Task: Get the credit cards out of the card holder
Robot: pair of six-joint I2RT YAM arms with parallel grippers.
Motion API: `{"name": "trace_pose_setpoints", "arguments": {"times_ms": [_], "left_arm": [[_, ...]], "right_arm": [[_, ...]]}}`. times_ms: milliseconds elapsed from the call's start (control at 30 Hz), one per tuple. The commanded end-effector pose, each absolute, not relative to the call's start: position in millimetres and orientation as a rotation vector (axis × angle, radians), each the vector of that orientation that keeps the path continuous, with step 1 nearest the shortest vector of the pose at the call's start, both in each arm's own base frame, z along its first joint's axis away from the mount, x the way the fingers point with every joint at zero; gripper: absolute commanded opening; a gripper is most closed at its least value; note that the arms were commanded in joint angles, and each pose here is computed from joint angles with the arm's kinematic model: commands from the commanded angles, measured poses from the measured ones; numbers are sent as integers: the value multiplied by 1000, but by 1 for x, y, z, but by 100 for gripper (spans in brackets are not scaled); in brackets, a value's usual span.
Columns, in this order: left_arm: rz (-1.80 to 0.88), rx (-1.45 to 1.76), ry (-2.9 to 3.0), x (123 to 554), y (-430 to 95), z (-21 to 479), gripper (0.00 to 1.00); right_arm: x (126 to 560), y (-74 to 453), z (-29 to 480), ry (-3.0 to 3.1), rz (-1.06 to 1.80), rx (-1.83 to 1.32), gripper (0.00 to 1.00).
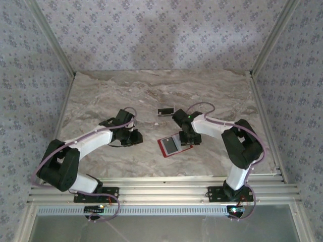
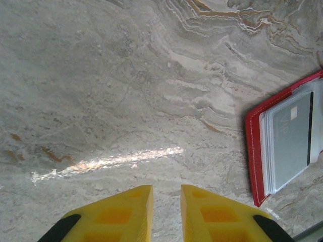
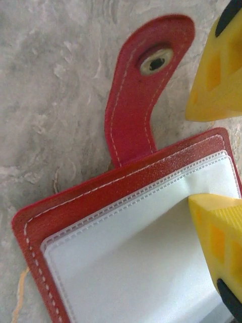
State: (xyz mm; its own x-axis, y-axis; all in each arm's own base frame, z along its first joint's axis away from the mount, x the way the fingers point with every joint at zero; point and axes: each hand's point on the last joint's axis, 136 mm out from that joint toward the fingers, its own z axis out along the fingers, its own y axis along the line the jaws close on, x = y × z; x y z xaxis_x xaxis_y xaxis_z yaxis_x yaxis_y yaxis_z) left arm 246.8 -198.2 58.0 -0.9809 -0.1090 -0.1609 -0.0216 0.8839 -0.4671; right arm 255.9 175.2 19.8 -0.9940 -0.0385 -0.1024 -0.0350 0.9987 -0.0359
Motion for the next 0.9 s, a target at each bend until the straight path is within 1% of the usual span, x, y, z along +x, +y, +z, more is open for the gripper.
{"name": "trace_pose_setpoints", "arguments": {"times_ms": [0, 200, 633, 867], "left_arm": [[-738, -93, 2847, 255, -208, 68, 22], [-748, -56, 2846, 255, -216, 72, 22], [-737, 45, 2886, 250, -231, 67, 24], [-741, 72, 2898, 250, -234, 60, 25]], "right_arm": [[249, 185, 15, 3064, 77, -71, 42], [246, 194, 19, 3048, 130, -64, 38], [224, 226, 22, 3043, 143, 134, 38], [216, 240, 23, 3010, 162, 141, 38]]}}
